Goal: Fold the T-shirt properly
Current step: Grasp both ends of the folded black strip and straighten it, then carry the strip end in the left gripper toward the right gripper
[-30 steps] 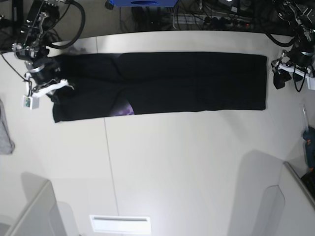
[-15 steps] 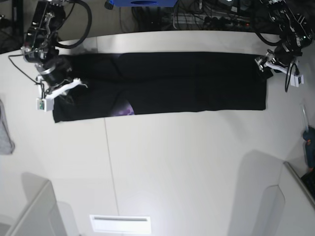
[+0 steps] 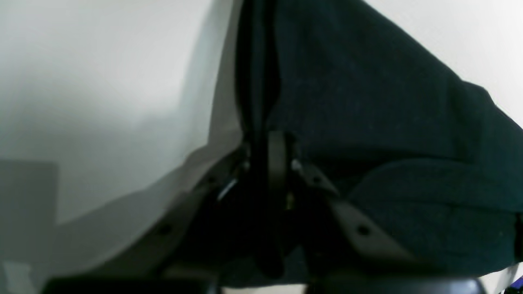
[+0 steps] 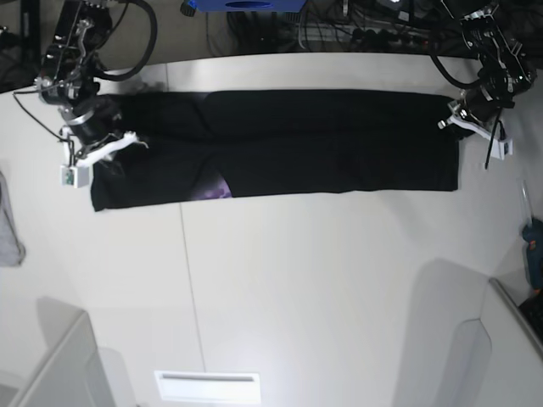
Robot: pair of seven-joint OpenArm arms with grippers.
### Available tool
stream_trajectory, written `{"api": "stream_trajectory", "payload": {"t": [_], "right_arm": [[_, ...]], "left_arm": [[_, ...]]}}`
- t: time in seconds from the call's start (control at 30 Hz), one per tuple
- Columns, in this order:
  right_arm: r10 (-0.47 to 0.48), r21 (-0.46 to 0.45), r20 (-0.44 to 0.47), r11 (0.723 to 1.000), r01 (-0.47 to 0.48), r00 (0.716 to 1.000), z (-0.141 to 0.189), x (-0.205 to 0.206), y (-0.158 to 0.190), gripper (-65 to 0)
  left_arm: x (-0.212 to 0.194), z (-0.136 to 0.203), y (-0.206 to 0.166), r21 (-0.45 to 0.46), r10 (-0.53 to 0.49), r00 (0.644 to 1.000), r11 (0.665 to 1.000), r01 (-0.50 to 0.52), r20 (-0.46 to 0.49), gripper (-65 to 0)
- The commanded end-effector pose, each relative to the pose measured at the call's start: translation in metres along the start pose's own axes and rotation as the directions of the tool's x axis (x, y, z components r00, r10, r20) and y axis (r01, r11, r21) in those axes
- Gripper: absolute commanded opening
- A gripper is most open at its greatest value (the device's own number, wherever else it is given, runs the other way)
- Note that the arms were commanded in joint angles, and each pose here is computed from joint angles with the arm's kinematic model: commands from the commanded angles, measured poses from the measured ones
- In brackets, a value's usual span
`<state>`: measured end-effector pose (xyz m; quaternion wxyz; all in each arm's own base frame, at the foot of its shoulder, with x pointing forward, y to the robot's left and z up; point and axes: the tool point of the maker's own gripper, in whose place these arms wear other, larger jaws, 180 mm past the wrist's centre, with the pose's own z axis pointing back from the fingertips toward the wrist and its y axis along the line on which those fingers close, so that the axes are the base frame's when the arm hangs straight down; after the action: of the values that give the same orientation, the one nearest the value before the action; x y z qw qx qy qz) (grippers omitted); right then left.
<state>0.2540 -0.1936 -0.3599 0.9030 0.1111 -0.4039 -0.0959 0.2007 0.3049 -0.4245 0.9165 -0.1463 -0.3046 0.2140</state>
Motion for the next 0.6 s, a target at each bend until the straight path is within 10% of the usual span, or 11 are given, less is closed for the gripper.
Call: {"api": "stream_trajectory", "payload": {"t": [0.0, 0.57], "right_arm": [[0.014, 0.007, 0.045, 1.000, -0.014, 0.999, 0.004, 0.013, 0.001, -65.0], [0.013, 0.007, 0.043, 1.000, -0.014, 0.999, 0.004, 0.012, 0.000, -65.0]], "left_arm": [[0.002, 0.005, 0.007, 0.028, -0.014, 1.000, 0.999, 0.014, -0.009, -65.0], [0.051, 0.058, -0.032, 0.059, -0.275, 0.944, 0.962, 0.268, 0.181, -65.0]]}}
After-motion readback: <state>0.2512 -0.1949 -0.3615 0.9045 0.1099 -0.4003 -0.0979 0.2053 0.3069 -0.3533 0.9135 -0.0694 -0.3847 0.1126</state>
